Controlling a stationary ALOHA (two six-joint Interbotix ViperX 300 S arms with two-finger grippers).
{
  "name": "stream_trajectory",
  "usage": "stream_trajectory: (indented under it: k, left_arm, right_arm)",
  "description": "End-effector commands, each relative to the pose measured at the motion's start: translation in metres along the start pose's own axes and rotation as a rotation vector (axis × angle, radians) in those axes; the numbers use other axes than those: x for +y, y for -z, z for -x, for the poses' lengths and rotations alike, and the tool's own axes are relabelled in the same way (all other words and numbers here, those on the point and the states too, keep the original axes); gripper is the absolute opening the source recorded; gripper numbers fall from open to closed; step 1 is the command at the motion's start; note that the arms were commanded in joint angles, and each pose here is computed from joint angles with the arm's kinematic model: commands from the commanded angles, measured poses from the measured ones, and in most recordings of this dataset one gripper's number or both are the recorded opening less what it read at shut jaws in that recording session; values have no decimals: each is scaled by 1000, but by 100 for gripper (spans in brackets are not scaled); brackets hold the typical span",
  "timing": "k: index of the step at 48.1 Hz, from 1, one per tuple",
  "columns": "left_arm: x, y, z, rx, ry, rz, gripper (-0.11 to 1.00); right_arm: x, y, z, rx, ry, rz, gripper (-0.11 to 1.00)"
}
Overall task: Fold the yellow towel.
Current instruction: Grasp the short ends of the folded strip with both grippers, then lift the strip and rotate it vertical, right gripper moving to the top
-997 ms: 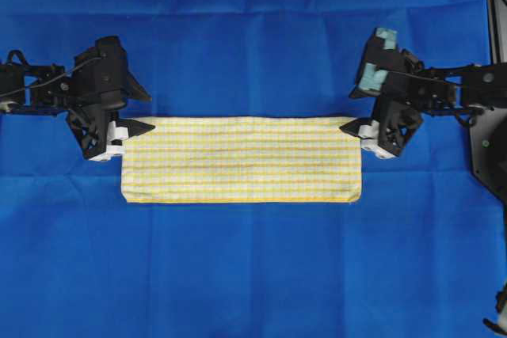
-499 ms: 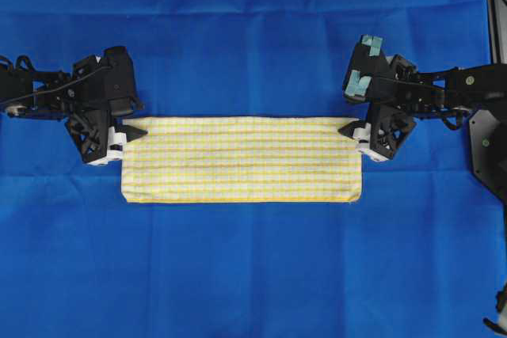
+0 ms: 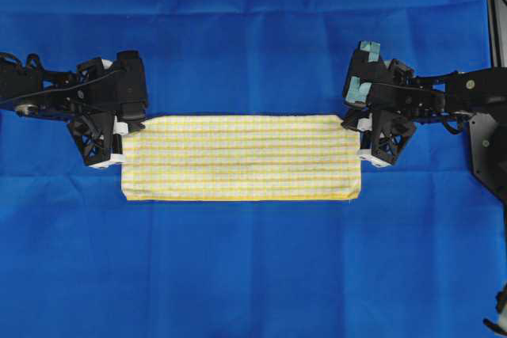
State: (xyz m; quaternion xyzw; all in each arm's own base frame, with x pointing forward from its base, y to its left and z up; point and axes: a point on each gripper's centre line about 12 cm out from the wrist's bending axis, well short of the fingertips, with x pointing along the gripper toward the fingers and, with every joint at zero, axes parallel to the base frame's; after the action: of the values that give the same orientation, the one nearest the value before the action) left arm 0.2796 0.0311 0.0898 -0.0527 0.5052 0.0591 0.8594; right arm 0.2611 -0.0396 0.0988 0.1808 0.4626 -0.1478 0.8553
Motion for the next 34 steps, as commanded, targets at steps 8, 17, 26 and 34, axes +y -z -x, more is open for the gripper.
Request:
stream_trajectory:
  k: [8,17,26,34]
  left_arm:
    - [-2,-33,29,-66,6,3,2]
    - [-3,-51,56,-115,12,7,2]
    - [-4,-64,83,-164,18,8,2]
    - [-5,-72,109,-228,22,7,2]
  right_arm:
    - [6,-21,31,-95,-27,2,3]
    - [8,-34,63,-166,-35,22,3]
    - [10,-48,96,-250,-42,47,3]
    - [11,-55,117,-307,-41,70,3]
